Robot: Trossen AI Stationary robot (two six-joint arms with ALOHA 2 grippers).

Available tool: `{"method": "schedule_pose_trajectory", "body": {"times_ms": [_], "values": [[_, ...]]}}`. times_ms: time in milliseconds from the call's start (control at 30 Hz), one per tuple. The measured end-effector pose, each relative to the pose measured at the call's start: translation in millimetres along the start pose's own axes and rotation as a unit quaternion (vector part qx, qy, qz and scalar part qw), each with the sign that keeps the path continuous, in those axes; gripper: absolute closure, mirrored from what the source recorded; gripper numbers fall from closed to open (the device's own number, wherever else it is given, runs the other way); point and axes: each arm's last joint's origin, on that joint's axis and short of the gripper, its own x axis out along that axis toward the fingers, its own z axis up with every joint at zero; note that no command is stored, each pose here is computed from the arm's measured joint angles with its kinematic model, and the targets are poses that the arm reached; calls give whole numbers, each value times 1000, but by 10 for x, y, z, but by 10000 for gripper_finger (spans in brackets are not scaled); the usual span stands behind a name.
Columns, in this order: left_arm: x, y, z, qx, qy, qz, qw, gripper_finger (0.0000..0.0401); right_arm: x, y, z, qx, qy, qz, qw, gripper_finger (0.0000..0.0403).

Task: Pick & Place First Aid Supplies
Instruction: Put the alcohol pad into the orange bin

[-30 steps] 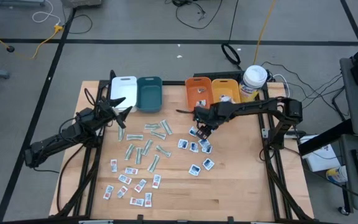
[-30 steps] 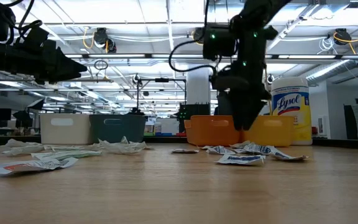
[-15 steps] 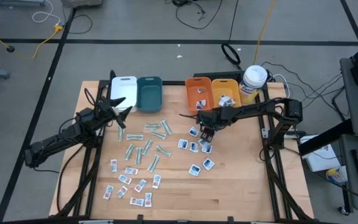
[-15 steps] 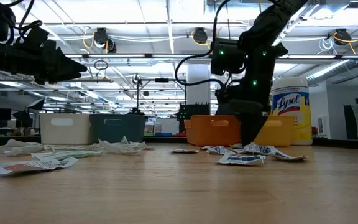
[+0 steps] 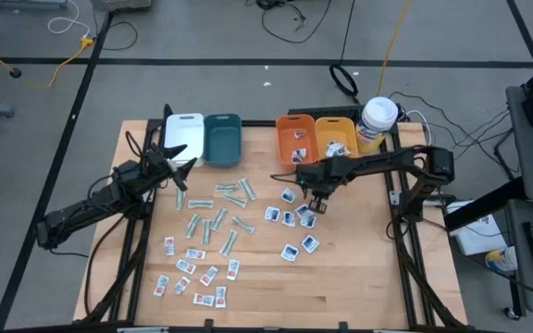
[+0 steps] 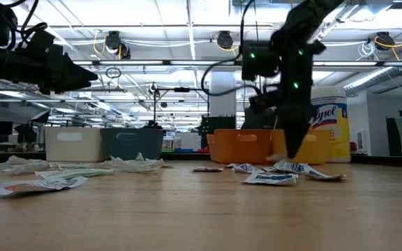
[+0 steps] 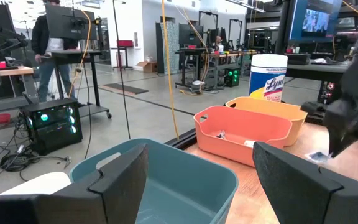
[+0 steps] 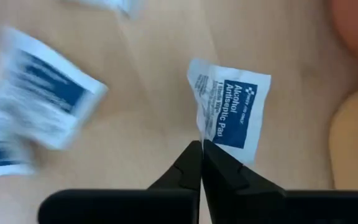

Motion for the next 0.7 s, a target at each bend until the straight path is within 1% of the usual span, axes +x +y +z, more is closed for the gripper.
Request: {"method": "schedule_pose_trajectory", "body": {"times_ms": [67, 233, 333, 567, 700], "values": [[0, 0, 1, 0, 0, 0, 1000, 105, -150, -2, 50, -14, -1, 8, 1000, 401], [0, 0, -2, 0, 1, 0, 1000, 105, -424, 23, 124, -62, 31, 70, 995, 402], [0, 0, 0, 0, 1, 0, 1000, 105, -581, 22, 172, -92, 29, 88, 991, 402], [0, 0, 0, 0, 0, 0, 1000, 105, -794, 8, 208, -168, 38, 91, 981, 402], [0, 0, -1, 0, 0, 0, 1000, 105, -829, 6, 223, -189, 32, 91, 977, 402]]}}
